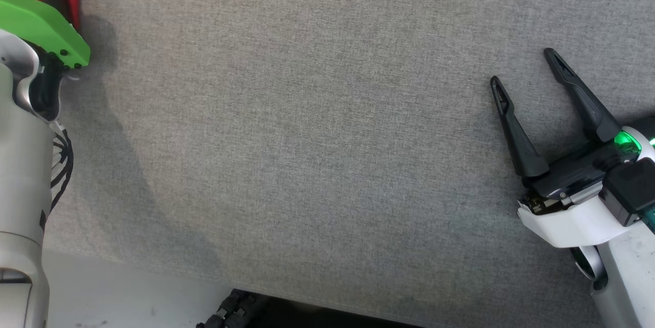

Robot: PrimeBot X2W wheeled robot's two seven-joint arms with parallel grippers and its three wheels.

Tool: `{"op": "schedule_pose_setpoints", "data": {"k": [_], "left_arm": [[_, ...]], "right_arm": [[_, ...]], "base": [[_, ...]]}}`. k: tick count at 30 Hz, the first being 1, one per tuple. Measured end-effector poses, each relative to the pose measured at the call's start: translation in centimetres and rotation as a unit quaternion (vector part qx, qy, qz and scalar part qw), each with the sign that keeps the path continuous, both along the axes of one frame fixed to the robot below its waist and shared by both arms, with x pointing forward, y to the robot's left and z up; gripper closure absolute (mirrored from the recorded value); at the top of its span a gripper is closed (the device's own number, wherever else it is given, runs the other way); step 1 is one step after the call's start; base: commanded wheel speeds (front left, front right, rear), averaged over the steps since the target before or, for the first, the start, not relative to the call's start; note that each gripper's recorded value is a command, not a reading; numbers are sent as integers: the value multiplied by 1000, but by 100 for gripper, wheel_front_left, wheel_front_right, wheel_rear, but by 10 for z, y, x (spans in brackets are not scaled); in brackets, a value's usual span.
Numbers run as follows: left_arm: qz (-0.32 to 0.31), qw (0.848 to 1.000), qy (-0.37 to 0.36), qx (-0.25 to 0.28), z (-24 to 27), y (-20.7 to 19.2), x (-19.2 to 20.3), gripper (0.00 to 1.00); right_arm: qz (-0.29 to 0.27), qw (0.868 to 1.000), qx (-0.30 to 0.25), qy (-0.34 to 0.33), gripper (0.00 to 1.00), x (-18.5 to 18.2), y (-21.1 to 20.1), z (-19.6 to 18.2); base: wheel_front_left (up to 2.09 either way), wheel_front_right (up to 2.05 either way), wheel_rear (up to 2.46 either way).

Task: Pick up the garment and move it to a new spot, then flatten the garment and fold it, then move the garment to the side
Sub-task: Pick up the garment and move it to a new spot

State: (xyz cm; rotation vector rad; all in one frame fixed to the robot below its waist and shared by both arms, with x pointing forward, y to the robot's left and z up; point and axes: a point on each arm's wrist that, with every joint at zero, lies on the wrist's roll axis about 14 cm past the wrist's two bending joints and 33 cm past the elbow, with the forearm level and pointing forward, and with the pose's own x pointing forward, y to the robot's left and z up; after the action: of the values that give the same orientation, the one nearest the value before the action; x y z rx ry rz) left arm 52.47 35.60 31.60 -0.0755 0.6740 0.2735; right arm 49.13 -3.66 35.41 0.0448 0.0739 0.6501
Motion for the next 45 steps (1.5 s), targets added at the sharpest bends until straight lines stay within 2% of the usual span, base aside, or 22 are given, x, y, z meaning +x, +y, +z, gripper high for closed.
{"op": "schedule_pose_setpoints", "data": {"k": [5,11,16,21,28,32,34,40,45], "left_arm": [[-29,998,-42,33,8,-1,8,100],[-73,988,-112,72,50,-3,17,100],[-99,972,-202,74,112,-15,32,100],[-138,953,-262,69,156,-39,25,100],[-216,917,-334,32,203,-107,13,100],[-284,893,-348,5,208,-171,5,100],[-326,877,-353,-18,211,-214,0,100],[-420,842,-330,-79,198,-313,-25,100],[-485,811,-307,-111,183,-377,-46,100]], "right_arm": [[-8,1000,-2,-2,0,1,-4,3],[-18,1000,-3,-4,0,0,-5,16],[-28,1000,2,1,0,-7,-3,33],[-46,999,17,-12,0,-18,-4,64],[-80,995,23,-54,0,-36,-24,114],[-117,990,17,-79,0,-47,-49,137],[-144,985,14,-96,0,-55,-68,152],[-209,970,1,-123,0,-75,-113,176],[-253,958,-5,-134,0,-90,-139,187]], "base": [[0,0,0],[0,0,0],[0,0,0],[0,0,0],[0,0,0],[0,0,0],[0,0,0],[0,0,0],[0,0,0]]}}
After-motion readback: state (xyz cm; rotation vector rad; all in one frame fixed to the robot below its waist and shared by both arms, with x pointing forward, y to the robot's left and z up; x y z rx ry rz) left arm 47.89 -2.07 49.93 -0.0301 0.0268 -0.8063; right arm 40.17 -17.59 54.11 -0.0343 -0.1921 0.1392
